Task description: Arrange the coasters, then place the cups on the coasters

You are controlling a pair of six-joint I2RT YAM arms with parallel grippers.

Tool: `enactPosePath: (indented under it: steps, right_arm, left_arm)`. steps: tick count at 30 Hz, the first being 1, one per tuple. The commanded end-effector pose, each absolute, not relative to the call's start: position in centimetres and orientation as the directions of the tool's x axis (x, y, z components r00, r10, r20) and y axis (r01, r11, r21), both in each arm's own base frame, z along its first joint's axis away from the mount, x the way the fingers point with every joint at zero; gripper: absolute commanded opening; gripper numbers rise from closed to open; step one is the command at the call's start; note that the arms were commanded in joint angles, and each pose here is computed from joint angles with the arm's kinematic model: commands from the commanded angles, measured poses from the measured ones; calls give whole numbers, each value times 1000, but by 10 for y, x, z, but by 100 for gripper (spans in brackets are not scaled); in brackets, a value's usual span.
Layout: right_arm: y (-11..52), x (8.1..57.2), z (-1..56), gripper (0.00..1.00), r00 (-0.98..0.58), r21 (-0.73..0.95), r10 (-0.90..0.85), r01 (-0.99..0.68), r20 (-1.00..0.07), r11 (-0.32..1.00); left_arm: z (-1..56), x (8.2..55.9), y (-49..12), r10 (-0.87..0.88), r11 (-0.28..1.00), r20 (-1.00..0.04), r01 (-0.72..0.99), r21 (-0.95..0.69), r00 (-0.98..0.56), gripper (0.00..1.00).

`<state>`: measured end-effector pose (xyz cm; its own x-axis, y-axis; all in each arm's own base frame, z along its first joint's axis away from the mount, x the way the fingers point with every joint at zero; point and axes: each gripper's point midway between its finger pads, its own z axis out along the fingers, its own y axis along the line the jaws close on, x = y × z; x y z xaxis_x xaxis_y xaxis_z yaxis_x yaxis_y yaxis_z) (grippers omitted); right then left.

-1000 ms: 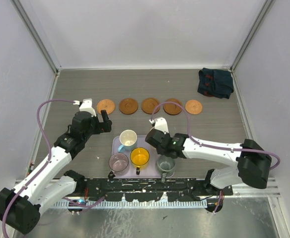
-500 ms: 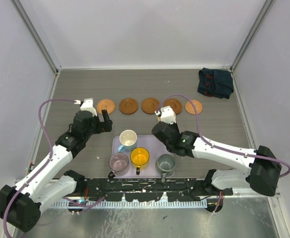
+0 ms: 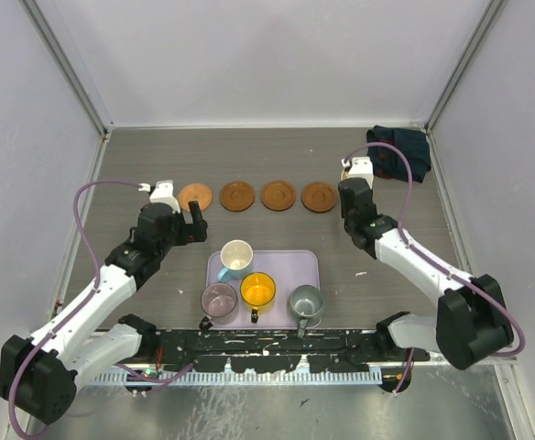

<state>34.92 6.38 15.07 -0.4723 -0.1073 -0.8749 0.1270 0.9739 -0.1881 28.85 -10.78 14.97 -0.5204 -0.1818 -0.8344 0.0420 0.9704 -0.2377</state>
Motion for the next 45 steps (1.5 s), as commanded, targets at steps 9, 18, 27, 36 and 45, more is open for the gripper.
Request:
enactPosePath:
  steps: [9,18,27,36,45]
  right_arm:
    - [36,444,182,1,-301,-48,-8,126,-953,991]
    - [28,453,169,1,-309,-44,-14,90,-951,995]
    - [28,445,152,1,-339,-29,4,92,-941,995]
    - [25,436,137,1,-376,-25,18,109,-926,994]
    - [21,430,130,1,-393,-34,18,127,-919,991]
  left_arm:
    - [176,316,-113,-181,972,-881,57,-228,-436,98]
    - [169,321,-117,-172,973,-871,56,-222,-461,98]
    - [169,320,-119,-177,972,-869,59,-229,-462,98]
    - [166,320,-122,-184,968,-859,64,-243,-478,98]
    - [164,322,-124,-182,967,-855,67,-244,-486,98]
